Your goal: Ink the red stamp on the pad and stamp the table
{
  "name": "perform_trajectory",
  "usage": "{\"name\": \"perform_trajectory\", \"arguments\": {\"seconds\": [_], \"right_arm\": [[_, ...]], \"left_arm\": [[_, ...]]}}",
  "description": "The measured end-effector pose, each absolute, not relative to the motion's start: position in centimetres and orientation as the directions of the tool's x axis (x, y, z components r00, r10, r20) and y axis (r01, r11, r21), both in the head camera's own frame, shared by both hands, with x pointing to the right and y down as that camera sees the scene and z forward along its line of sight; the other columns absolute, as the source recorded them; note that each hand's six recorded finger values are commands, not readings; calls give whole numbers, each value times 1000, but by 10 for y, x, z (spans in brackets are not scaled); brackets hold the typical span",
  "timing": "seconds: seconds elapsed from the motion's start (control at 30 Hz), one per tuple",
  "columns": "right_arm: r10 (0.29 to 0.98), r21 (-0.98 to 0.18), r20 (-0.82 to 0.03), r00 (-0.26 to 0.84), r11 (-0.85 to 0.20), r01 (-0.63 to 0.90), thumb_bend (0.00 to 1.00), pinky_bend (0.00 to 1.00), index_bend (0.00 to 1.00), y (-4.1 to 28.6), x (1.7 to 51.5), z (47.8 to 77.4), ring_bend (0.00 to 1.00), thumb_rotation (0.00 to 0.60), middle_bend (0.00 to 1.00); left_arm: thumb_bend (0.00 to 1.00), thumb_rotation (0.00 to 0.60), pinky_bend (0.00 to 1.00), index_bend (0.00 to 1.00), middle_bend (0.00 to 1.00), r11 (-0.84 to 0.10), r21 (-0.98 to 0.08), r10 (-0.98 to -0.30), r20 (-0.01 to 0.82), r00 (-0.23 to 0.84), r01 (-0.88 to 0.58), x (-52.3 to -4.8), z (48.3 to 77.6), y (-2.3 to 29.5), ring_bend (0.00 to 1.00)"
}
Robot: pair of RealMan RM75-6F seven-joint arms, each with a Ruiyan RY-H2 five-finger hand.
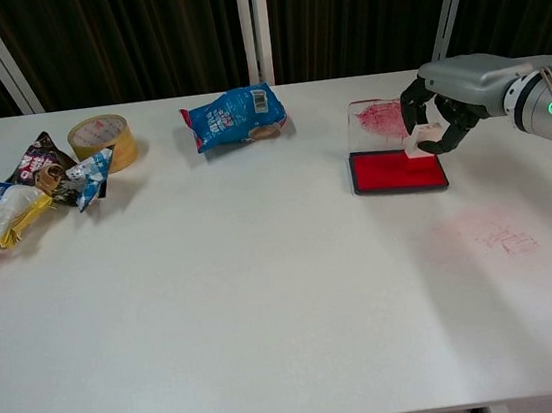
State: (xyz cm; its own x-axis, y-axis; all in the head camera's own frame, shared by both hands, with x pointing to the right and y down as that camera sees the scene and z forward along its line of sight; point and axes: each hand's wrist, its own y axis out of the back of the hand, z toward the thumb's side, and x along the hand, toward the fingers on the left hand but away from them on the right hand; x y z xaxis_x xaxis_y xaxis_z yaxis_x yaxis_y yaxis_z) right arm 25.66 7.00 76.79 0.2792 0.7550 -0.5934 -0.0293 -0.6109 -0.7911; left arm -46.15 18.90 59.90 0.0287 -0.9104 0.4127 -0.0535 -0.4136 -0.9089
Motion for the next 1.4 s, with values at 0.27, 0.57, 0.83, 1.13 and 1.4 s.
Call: {"name": "perform_trajectory", "arguments": {"seconds": [0.27,0.57,0.83,1.13,1.4], "right_arm": [[753,-792,-599,273,-607,-61,377,901,638,70,254,771,718,600,537],[742,-783,-616,267,-614,-99,378,901,641,70,252,776,718,600,539],[735,-777,-625,263,-619,-116,380,901,650,70,250,780,718,600,548],[740,-782,-619,264,-613,-115,382,900,654,70,251,779,718,600,551],[769,-812,-568,295,-583,-44,381,902,654,62,245,756,718,600,552]], "left_arm": [[32,474,247,89,122,-416,-907,-909,415,25,-60,-465,601,190,114],[32,474,246,90,122,-415,-907,-910,415,18,-62,-468,600,190,114],[31,475,246,90,122,-415,-908,-910,415,14,-65,-469,600,190,114],[32,475,246,89,121,-414,-907,-910,414,16,-72,-468,600,191,114],[32,471,247,90,122,-410,-910,-912,409,23,-68,-465,597,190,114]]}}
